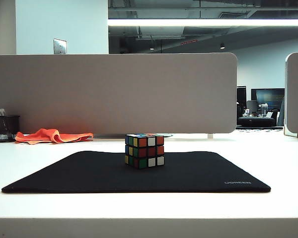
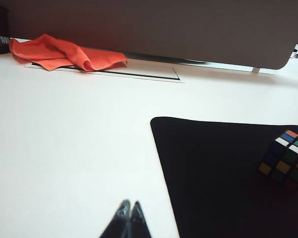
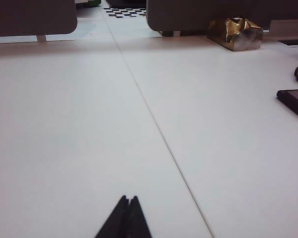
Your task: Pick up the cube on the right side of the mouse pad, then place it in the center of the mouse pad.
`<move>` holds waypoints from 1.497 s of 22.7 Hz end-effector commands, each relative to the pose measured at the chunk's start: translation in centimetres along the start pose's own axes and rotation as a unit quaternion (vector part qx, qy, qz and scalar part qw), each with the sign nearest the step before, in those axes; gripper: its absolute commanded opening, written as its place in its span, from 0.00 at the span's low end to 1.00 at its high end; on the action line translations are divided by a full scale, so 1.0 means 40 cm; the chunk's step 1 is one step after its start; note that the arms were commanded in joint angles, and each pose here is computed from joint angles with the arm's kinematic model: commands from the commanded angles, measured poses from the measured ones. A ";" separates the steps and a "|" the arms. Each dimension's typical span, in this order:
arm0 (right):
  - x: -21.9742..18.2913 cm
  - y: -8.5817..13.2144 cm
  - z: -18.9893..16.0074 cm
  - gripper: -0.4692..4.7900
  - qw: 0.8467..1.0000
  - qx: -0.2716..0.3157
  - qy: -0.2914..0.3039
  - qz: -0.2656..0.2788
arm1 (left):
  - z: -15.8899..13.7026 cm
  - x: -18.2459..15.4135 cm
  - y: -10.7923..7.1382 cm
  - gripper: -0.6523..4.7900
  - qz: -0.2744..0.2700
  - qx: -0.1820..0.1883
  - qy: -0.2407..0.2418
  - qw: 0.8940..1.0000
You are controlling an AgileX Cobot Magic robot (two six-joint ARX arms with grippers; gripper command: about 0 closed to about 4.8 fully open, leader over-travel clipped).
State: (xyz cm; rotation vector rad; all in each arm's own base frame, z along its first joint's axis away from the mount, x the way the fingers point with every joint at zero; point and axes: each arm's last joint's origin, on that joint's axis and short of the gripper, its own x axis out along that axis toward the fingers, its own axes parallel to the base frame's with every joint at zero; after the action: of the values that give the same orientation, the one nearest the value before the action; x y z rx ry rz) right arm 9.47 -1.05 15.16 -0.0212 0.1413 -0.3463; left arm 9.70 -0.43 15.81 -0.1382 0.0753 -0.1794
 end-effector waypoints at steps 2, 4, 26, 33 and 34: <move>0.001 0.001 0.000 0.09 1.000 0.001 -0.007 0.001 | 0.006 -0.001 -0.001 0.11 -0.002 0.000 -0.007 1.000; 0.001 0.002 0.002 0.09 1.000 0.002 -0.010 0.014 | 0.006 -0.001 -0.001 0.11 -0.002 0.000 -0.007 1.000; -0.003 0.008 0.037 0.09 0.995 0.022 -0.082 0.060 | 0.006 -0.001 -0.001 0.11 -0.002 0.000 -0.008 1.000; -0.003 0.008 0.037 0.09 0.995 0.022 -0.082 0.060 | 0.006 -0.001 -0.001 0.11 -0.002 0.000 -0.008 1.000; -0.003 0.008 0.037 0.09 0.995 0.022 -0.082 0.060 | 0.006 -0.001 -0.001 0.11 -0.002 0.000 -0.008 1.000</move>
State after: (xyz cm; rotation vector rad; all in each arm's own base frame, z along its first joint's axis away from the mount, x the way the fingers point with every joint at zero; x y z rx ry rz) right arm 9.66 -0.72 16.66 0.0037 -0.0149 -0.2319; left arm 9.70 -0.42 15.81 -0.1382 0.0753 -0.1794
